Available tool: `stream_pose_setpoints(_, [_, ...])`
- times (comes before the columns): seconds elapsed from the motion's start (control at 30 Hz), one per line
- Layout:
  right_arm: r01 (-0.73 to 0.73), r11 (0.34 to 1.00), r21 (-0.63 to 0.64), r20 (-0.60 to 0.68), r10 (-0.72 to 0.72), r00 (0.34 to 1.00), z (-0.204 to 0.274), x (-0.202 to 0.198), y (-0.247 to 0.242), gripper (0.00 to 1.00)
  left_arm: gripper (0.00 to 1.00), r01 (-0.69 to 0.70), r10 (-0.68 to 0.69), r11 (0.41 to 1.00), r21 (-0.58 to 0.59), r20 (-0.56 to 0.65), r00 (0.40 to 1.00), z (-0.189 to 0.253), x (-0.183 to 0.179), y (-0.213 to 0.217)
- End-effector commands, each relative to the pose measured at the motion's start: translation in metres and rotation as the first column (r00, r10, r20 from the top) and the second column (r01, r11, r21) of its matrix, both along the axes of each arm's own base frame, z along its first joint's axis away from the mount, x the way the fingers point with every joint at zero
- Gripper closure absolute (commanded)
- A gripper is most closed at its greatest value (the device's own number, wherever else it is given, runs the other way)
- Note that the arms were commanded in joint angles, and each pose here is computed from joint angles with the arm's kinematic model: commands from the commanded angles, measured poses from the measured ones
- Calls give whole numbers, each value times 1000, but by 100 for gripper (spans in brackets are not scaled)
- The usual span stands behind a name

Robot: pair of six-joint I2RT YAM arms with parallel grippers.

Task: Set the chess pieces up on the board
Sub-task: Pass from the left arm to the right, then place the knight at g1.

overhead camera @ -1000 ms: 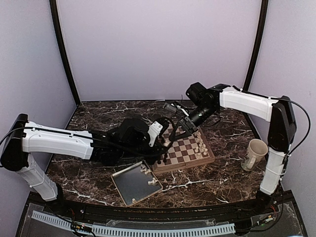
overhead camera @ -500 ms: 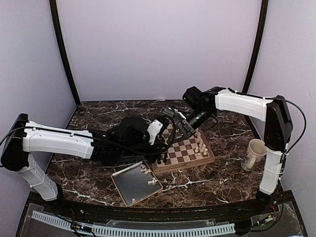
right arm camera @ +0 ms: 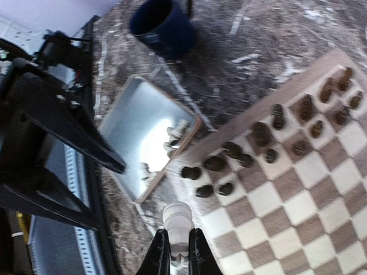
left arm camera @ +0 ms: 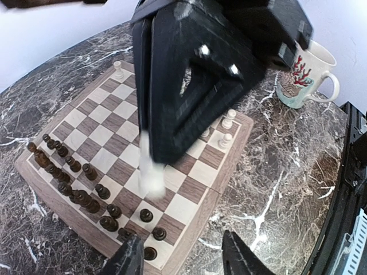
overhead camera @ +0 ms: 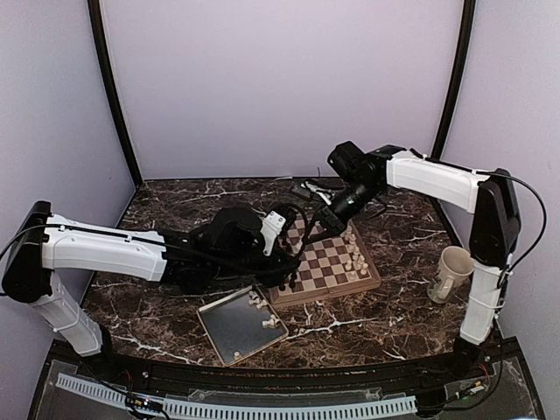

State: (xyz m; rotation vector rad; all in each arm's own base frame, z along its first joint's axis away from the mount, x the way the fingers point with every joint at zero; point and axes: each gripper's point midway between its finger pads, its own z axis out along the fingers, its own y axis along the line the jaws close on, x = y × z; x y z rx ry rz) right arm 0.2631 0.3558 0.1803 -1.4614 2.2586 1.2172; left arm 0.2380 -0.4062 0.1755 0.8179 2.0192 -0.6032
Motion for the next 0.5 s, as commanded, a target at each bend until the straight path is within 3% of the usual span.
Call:
stream_pose_setpoints(0.0, [228, 964, -135, 358, -167, 919, 12, 74, -40, 93, 51, -60, 60, 998, -8, -5, 998, -3, 4, 18])
stream_pose_setpoints(0.1, [350, 912, -212, 505, -204, 838, 4, 110, -66, 94, 51, -68, 68, 998, -16, -10, 998, -4, 4, 21])
stream_pose_setpoints(0.2, [423, 860, -285, 573, -201, 794, -11, 134, -88, 94, 51, -67, 67, 998, -17, -12, 998, -6, 3, 22])
stream_pose_setpoints(0.47, [471, 804, -363, 557, -218, 801, -41, 167, -99, 94, 51, -61, 61, 998, -18, -15, 998, -9, 1, 23])
